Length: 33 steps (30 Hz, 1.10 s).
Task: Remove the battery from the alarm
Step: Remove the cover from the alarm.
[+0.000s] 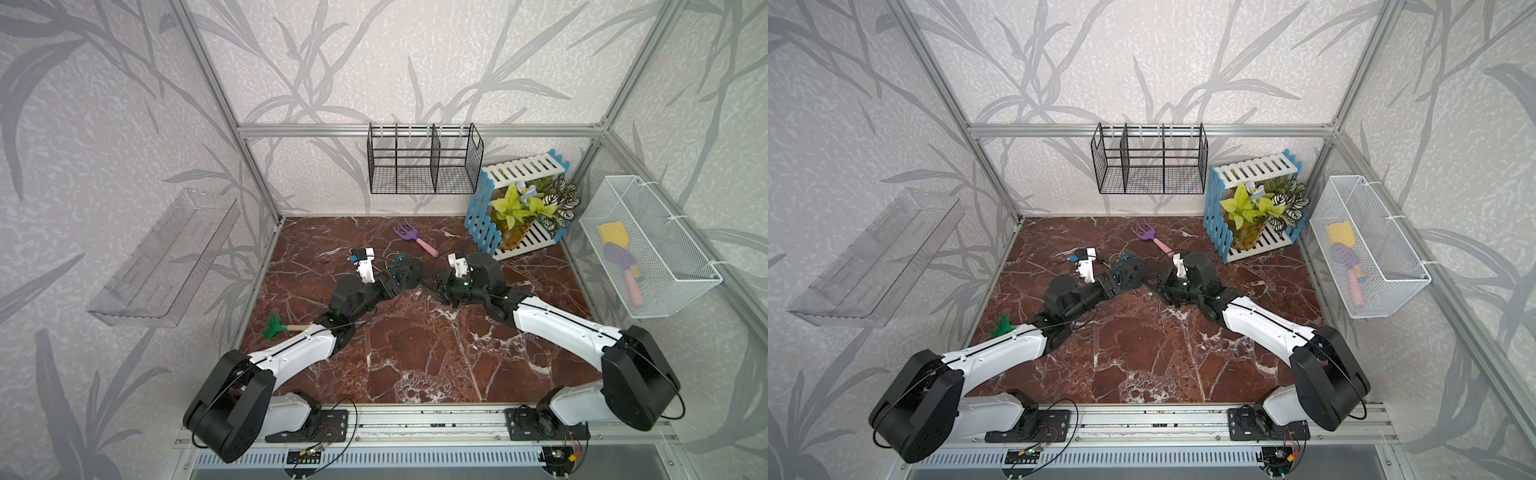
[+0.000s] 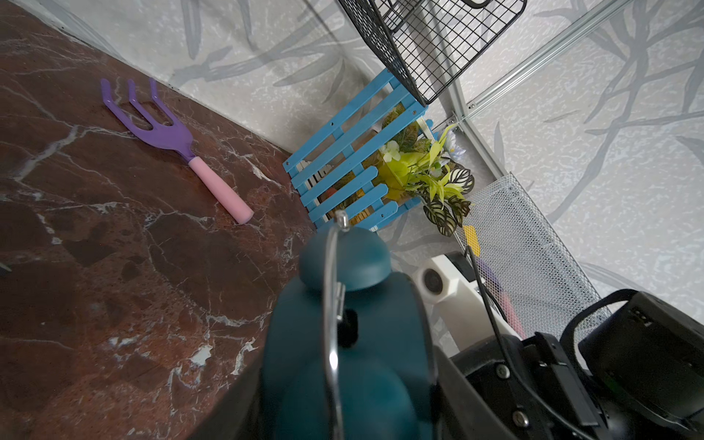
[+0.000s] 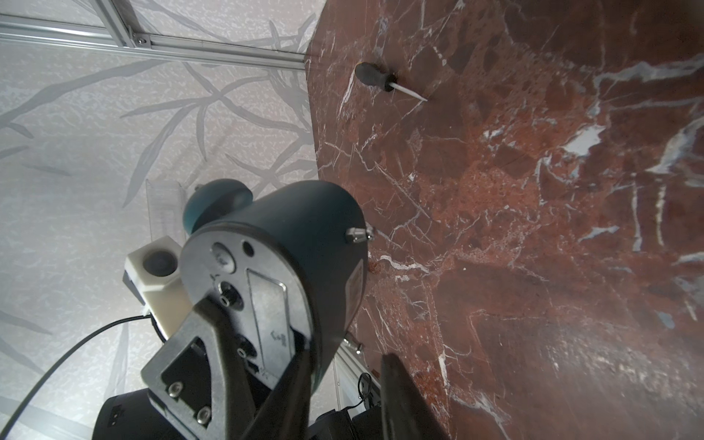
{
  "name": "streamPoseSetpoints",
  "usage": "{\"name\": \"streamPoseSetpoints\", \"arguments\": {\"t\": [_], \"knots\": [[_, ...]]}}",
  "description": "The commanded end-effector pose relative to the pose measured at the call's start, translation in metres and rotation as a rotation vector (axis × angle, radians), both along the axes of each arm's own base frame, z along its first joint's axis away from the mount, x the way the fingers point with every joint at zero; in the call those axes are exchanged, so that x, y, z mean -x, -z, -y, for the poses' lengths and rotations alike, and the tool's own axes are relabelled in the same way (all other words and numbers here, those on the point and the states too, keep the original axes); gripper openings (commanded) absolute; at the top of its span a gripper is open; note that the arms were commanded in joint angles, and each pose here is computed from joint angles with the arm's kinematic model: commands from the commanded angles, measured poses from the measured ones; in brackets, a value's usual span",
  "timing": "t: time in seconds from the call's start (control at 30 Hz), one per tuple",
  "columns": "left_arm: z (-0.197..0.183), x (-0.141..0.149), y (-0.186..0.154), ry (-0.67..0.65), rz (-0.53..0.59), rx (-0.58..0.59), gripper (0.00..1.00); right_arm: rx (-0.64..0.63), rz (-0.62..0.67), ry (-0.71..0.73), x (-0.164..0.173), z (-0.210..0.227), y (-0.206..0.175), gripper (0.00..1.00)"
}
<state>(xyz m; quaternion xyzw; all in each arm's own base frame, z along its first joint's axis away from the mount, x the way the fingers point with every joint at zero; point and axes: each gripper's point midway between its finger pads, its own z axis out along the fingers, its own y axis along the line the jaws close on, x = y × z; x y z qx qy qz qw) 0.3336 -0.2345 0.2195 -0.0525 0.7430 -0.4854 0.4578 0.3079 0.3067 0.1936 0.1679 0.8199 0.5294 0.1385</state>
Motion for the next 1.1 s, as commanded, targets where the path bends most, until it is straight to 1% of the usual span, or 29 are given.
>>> {"name": "streamPoseSetpoints", "arguments": {"t": [0.0,0.3,0.43,0.53,0.67,0.73,0.83,0.9,1.0,1.07], "knots": [[0.016,0.012,-0.039,0.076,0.123,0.060,0.22,0.074,-0.071,0.074,-0.007,0.006,0.021,0.33],[0.026,0.018,-0.034,0.099,0.114,0.046,0.22,0.114,-0.098,0.169,-0.012,0.020,0.030,0.33],[0.031,0.020,-0.035,0.110,0.116,0.050,0.22,0.181,-0.149,0.213,-0.009,0.028,0.044,0.33],[0.037,0.021,-0.039,0.120,0.115,0.058,0.22,0.223,-0.180,0.241,-0.007,0.026,0.053,0.33],[0.044,0.024,-0.039,0.129,0.103,0.067,0.22,0.258,-0.193,0.283,-0.009,0.024,0.055,0.32],[0.046,0.025,-0.036,0.132,0.087,0.073,0.22,0.215,-0.153,0.288,-0.017,0.018,0.048,0.32],[0.045,0.024,-0.030,0.122,0.053,0.085,0.21,0.042,-0.022,0.254,-0.029,0.000,0.026,0.32],[0.043,0.024,-0.026,0.112,0.036,0.095,0.21,-0.055,0.085,0.212,-0.030,-0.008,0.008,0.32],[0.040,0.024,-0.024,0.099,0.023,0.103,0.22,-0.130,0.187,0.192,-0.027,-0.007,-0.006,0.32],[0.037,0.023,-0.022,0.083,0.012,0.105,0.21,-0.174,0.228,0.187,-0.025,-0.006,-0.013,0.32]]}}
